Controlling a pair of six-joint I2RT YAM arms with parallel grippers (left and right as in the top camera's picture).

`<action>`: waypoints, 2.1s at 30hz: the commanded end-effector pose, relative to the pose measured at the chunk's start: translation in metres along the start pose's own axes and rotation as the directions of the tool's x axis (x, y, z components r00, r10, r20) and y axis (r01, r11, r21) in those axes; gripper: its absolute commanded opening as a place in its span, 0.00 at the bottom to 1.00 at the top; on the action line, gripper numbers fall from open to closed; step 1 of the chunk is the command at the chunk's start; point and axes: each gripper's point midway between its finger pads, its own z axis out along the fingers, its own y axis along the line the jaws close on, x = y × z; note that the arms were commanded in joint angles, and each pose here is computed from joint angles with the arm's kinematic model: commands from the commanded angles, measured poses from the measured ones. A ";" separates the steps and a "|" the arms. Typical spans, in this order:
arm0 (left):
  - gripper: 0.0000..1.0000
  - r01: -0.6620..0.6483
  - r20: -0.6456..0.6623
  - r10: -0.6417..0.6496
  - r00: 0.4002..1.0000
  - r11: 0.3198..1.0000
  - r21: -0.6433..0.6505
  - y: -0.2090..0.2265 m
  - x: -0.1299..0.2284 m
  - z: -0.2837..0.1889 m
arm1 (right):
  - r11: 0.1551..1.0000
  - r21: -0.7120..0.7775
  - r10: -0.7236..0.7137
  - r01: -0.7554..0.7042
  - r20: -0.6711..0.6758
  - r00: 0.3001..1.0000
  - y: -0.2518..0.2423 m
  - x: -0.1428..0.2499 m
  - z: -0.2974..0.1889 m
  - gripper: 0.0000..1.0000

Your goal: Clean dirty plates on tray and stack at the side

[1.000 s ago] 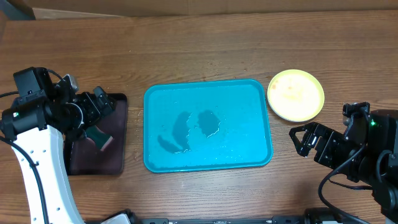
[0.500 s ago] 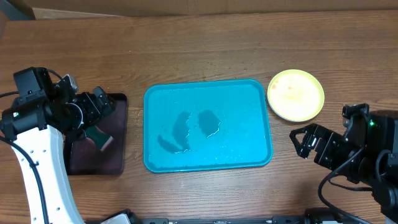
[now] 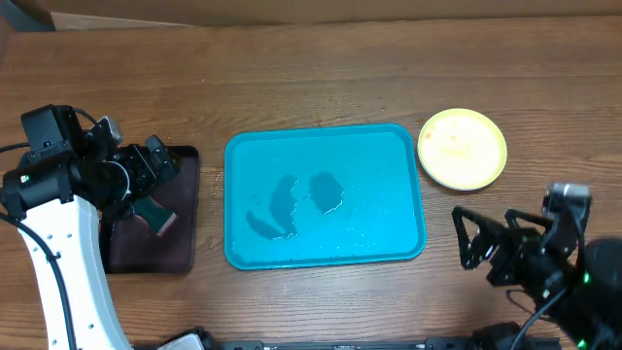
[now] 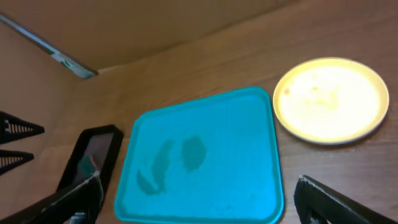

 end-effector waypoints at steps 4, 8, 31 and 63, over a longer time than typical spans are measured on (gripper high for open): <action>1.00 -0.010 0.005 0.010 1.000 1.000 -0.002 -0.001 -0.003 -0.001 | 0.999 0.029 -0.019 0.015 0.116 0.993 -0.025 0.015 0.013 1.00; 1.00 -0.010 0.005 0.010 1.000 1.000 -0.002 -0.001 -0.003 -0.001 | 0.999 0.043 -0.020 0.014 0.155 0.988 -0.041 0.026 0.037 1.00; 1.00 -0.010 0.005 0.010 1.000 1.000 -0.002 -0.001 -0.003 -0.001 | 1.000 -0.019 0.030 -0.025 0.403 0.915 -0.075 0.046 0.065 1.00; 1.00 -0.010 0.005 0.010 1.000 1.000 -0.002 -0.001 -0.003 -0.001 | 1.000 0.011 -0.023 0.020 0.505 0.863 -0.109 0.056 0.105 1.00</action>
